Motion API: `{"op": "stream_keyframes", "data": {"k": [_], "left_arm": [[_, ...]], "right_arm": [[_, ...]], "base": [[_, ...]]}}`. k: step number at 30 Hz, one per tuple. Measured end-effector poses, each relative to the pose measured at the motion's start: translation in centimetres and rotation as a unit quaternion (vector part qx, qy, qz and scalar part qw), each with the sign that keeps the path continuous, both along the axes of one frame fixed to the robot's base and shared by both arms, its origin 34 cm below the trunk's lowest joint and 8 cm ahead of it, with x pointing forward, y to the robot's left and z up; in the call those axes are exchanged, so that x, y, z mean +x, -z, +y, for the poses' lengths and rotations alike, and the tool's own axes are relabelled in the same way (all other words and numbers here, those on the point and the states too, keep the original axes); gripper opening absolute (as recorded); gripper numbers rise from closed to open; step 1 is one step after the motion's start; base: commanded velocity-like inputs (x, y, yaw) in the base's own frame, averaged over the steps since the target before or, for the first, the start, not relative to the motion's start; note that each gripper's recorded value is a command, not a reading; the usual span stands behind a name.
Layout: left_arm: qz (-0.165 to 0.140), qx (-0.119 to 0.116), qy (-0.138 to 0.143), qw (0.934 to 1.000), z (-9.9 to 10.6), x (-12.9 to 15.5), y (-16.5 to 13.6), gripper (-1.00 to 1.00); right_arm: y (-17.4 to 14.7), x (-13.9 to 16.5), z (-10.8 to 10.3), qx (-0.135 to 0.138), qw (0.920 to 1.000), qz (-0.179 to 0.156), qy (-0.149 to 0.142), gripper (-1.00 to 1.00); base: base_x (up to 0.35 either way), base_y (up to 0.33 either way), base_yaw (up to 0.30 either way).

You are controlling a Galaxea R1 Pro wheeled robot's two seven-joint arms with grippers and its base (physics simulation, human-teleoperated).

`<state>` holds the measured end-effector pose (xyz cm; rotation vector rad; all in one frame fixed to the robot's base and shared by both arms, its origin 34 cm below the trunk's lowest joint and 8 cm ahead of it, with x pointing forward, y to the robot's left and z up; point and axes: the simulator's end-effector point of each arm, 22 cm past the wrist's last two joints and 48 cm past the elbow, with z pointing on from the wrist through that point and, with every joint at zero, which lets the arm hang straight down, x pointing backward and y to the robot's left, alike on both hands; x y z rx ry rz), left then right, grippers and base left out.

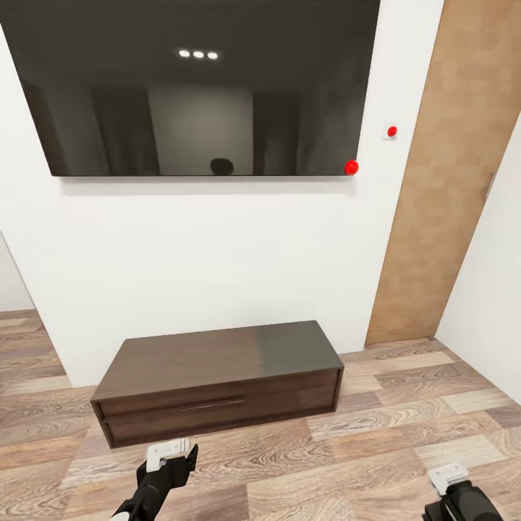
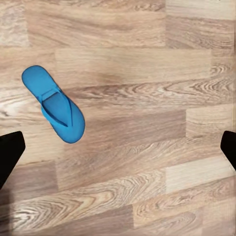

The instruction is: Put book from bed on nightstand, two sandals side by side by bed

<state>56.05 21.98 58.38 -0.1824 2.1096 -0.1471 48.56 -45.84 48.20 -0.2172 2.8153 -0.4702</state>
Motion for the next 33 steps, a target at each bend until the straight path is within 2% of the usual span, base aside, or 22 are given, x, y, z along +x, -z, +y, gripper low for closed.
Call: {"op": "stream_keyframes", "data": {"k": [6, 13, 33], "left_arm": [[0.000, 0.000, 0.001, 1.0000, -0.1, 0.0, 0.0, 1.00], [0.000, 0.000, 0.001, 1.0000, -0.2, -0.1, 0.6, 1.00], [-0.003, -0.001, 0.003, 1.0000, -0.1, -0.7, 4.5, 1.00]], "right_arm": [[-0.1, 0.1, 0.1, -0.006, 1.0000, 0.001, -0.008, 1.00], [-0.7, 1.4, 0.4, -0.008, 0.9997, -0.017, -0.013, 1.00], [3.3, 0.8, 0.5, -0.007, 0.9997, -0.021, -0.014, 1.00]], "base": [[0.000, 0.000, 0.000], [0.000, 0.000, 0.000], [0.000, 0.000, 0.000]]}}
